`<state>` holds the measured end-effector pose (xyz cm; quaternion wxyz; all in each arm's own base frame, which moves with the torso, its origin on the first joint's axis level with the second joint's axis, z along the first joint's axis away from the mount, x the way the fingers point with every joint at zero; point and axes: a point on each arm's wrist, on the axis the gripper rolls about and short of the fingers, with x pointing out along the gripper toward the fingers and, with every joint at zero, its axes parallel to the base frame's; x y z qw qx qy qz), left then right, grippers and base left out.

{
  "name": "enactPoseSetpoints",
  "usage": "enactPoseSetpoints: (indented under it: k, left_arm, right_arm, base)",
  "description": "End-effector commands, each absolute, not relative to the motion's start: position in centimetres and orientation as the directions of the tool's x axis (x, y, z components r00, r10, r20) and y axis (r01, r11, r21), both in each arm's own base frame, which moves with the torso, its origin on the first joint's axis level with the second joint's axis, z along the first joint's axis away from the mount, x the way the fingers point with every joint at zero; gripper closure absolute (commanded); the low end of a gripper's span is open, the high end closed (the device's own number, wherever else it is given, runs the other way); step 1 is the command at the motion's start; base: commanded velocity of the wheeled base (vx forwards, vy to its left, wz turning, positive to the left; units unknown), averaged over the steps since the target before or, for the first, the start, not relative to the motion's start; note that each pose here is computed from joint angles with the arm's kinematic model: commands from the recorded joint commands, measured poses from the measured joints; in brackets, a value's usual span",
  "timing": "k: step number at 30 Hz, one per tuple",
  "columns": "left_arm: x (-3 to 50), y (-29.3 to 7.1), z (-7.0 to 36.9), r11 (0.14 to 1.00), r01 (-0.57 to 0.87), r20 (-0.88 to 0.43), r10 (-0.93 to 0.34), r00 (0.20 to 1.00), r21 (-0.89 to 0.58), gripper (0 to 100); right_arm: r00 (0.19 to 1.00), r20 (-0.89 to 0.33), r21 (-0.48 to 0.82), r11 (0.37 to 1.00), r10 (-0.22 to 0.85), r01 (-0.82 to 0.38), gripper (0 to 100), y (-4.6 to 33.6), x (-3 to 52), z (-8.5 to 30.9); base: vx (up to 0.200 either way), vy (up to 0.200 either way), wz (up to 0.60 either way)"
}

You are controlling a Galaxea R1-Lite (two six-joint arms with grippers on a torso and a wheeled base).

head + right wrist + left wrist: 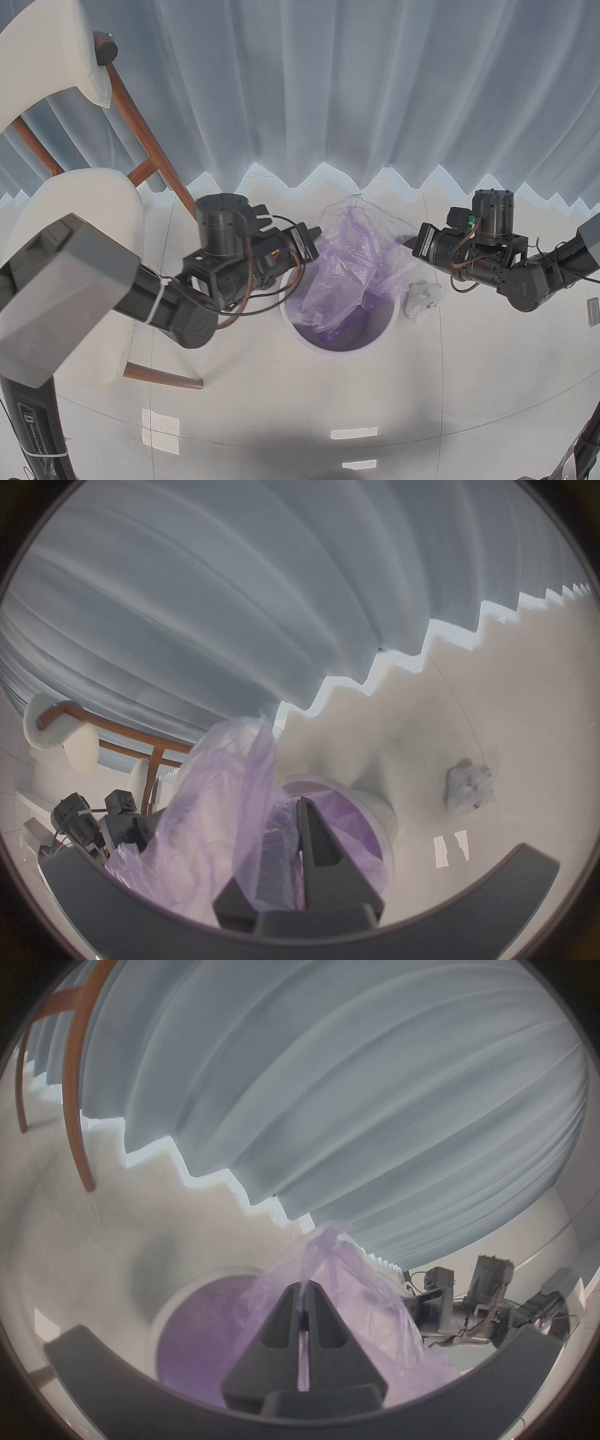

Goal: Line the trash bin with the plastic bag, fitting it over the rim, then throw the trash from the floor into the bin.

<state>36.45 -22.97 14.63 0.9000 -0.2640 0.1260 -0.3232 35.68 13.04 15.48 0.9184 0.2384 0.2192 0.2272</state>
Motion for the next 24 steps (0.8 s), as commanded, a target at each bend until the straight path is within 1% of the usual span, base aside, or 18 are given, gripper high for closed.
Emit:
enactPoseSetpoints:
  k: [1, 4, 6, 9, 10, 12, 13, 14, 15, 16, 17, 18, 20, 21, 24]
  left_arm:
    - [36.8, -27.5, 9.3, 0.667, 0.497, -0.137, -0.662, 0.736, -0.555, 100]
    - [36.3, -28.5, 8.9, 0.660, 0.510, -0.128, -0.671, 0.730, -0.552, 100]
    - [36.5, -28.1, 9.1, 0.660, 0.516, -0.119, -0.671, 0.732, -0.547, 100]
    - [37.9, -26.0, 9.7, 0.693, 0.491, -0.117, -0.632, 0.766, -0.528, 100]
    - [38.5, -24.1, 10.9, 0.721, 0.491, -0.099, -0.605, 0.790, -0.488, 100]
    - [38.5, -21.9, 11.5, 0.746, 0.512, -0.115, -0.606, 0.787, -0.426, 100]
    - [38.5, -21.5, 11.4, 0.750, 0.515, -0.122, -0.607, 0.785, -0.415, 100]
    - [38.3, -19.2, 11.6, 0.762, 0.544, -0.158, -0.620, 0.768, -0.351, 100]
    - [38.1, -18.0, 11.7, 0.765, 0.568, -0.181, -0.632, 0.754, -0.304, 100]
    - [38.0, -17.6, 11.6, 0.766, 0.574, -0.189, -0.634, 0.750, -0.291, 100]
    - [37.7, -16.0, 11.6, 0.762, 0.610, -0.223, -0.647, 0.730, -0.217, 100]
    - [37.6, -15.3, 11.7, 0.756, 0.630, -0.236, -0.654, 0.719, -0.176, 100]
    - [37.3, -15.1, 11.8, 0.746, 0.649, -0.245, -0.663, 0.707, -0.149, 100]
    - [36.9, -15.0, 12.1, 0.723, 0.680, -0.264, -0.683, 0.681, -0.118, 100]
    - [37.0, -15.6, 12.2, 0.712, 0.693, -0.280, -0.692, 0.665, -0.112, 100]
  right_arm:
    - [0.753, -0.368, 0.540, 0.785, 0.546, -0.305, 100, 15.7, 36.4, 12.2]
    - [0.748, -0.394, 0.529, 0.798, 0.533, -0.290, 100, 15.8, 35.9, 11.3]
    - [0.749, -0.397, 0.525, 0.801, 0.530, -0.289, 100, 15.7, 35.8, 11.1]
    - [0.756, -0.396, 0.513, 0.808, 0.521, -0.289, 100, 15.2, 35.9, 11.1]
    - [0.761, -0.401, 0.503, 0.817, 0.510, -0.283, 100, 14.5, 35.8, 11.1]
    - [0.760, -0.414, 0.480, 0.830, 0.500, -0.285, 100, 13.7, 35.5, 10.9]
    - [0.761, -0.416, 0.476, 0.832, 0.498, -0.285, 100, 13.5, 35.4, 10.9]
    - [0.759, -0.423, 0.455, 0.841, 0.495, -0.294, 100, 12.6, 35.3, 10.8]
    - [0.753, -0.427, 0.444, 0.841, 0.501, -0.308, 100, 12.0, 35.2, 10.7]
    - [0.751, -0.426, 0.444, 0.840, 0.505, -0.313, 100, 11.9, 35.2, 10.8]
    - [0.742, -0.425, 0.425, 0.838, 0.518, -0.342, 100, 11.2, 35.0, 11.0]
    - [0.740, -0.428, 0.413, 0.841, 0.519, -0.351, 100, 10.6, 34.8, 11.1]
    - [0.736, -0.435, 0.405, 0.843, 0.519, -0.355, 100, 10.3, 34.7, 10.9]
    - [0.722, -0.449, 0.403, 0.840, 0.527, -0.363, 100, 9.9, 34.3, 10.5]
    - [0.715, -0.447, 0.410, 0.833, 0.538, -0.371, 100, 9.5, 34.7, 10.3]
  base:
    - [0.000, 0.000, 0.00]
    - [0.000, 0.000, 0.00]
    - [0.000, 0.000, 0.00]
    - [0.000, 0.000, 0.00]
    - [0.000, 0.000, 0.00]
    - [0.000, 0.000, 0.00]
    - [0.000, 0.000, 0.00]
    - [0.000, 0.000, 0.00]
    - [0.000, 0.000, 0.00]
    - [0.000, 0.000, 0.00]
    - [0.000, 0.000, 0.00]
    - [0.000, 0.000, 0.00]
    - [0.000, 0.000, 0.00]
    - [0.000, 0.000, 0.00]
    - [0.000, 0.000, 0.00]
